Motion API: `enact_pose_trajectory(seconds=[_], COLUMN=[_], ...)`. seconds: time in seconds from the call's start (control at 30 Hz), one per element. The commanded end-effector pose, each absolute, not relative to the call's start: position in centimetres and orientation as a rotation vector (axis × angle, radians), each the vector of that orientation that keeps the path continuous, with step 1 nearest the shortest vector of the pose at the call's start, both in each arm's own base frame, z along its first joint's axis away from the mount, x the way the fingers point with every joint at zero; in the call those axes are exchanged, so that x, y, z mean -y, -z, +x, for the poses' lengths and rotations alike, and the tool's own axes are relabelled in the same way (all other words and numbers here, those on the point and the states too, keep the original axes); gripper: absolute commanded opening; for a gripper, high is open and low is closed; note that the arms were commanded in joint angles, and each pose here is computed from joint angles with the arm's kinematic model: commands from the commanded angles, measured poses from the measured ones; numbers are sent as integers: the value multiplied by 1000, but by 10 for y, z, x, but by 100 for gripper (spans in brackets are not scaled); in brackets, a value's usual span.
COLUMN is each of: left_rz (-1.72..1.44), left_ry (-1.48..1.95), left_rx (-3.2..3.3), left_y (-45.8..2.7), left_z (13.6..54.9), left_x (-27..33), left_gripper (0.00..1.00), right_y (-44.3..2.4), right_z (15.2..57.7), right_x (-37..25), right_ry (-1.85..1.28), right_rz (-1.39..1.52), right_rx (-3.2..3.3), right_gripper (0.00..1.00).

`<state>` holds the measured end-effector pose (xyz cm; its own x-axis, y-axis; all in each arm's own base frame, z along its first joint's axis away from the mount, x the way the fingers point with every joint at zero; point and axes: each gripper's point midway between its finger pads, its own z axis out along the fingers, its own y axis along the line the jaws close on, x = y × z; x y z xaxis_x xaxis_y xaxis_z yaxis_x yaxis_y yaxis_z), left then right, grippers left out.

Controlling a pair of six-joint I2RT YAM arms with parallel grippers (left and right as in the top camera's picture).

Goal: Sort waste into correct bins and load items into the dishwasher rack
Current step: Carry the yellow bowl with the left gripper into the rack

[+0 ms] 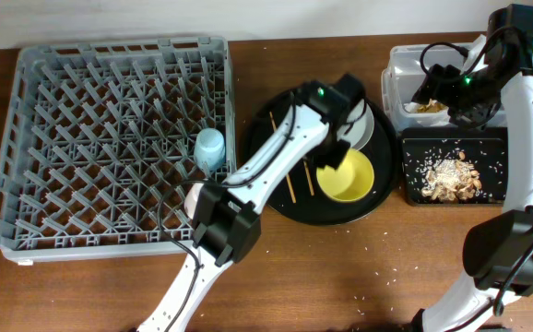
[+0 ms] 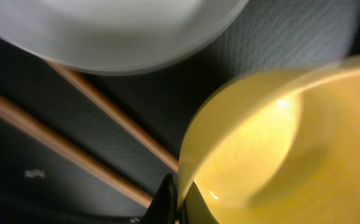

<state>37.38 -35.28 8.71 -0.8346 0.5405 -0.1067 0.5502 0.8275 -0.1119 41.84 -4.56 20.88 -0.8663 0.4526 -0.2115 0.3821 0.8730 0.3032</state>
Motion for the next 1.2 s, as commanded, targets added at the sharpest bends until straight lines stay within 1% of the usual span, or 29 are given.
enact_pose_trajectory(seconds=[0.0, 0.07, 0.13, 0.23, 0.3, 0.37, 0.4, 0.47, 0.53, 0.63, 0.7, 0.77, 0.83, 0.93, 0.97, 1.03, 1.07, 1.17], left_rz=[631, 416, 268, 54, -35, -106, -126, -98, -99, -160, -127, -69, -1, 69, 57, -49, -69, -30], left_ry=[-104, -267, -385, -612, -772, -947, -994, -1047, -1114, -1343, -1337, -1311, -1321, -1390, -1437, -1573, -1588, -1501], left_rx=[-2507, -2379, -2346, -2347, -2312, -2240, -2215, -2229, -2221, -2113, -2113, -2105, -2127, -2163, -2141, -1995, -1969, -2033], left_y=[-238, -284, -294, -271, -257, -245, -236, -204, -190, -208, -207, -205, -195, -168, -168, -194, -198, -185], left_z=[459, 489, 511, 551, 567, 579, 584, 591, 590, 576, 575, 573, 572, 564, 561, 556, 555, 560], left_x=[265, 207, 157, 71, 39, 22, 19, 18, 15, -2, 11, 40, 51, 50, 46, 37, 37, 45], left_gripper=[0, 0, 0, 0, 0, 0, 0, 0, 0, 0, 0, 0, 0, 0, 0, 0, 0, 0], right_y=[-206, -206, -206, -206, -206, -206, -206, -206, -206, -206, -206, -206, -206, -206, -206, -206, -206, -206], right_z=[418, 418, 417, 418, 418, 418, 418, 419, 419, 420, 420, 420, 420, 420, 420, 420, 420, 420], right_x=[46, 45, 45, 45, 46, 46, 46, 46, 46, 46, 46, 46, 46, 46, 47, 47, 47, 47], right_ry=[-344, -344, -344, -343, -343, -343, -342, -342, -342, -342, -342, -342, -341, -341, -335, -335, -335, -335], right_rz=[618, 616, 617, 616, 615, 615, 615, 614, 613, 612, 612, 613, 612, 612, 613, 613, 613, 613], right_rx=[-2780, -2781, -2781, -2781, -2777, -2777, -2777, -2774, -2773, -2771, -2771, -2771, -2771, -2771, -2771, -2771, -2771, -2771], right_gripper=[87, 87, 88, 88, 88, 89, 90, 92, 93, 94, 95, 95, 96, 96, 96, 97, 97, 97])
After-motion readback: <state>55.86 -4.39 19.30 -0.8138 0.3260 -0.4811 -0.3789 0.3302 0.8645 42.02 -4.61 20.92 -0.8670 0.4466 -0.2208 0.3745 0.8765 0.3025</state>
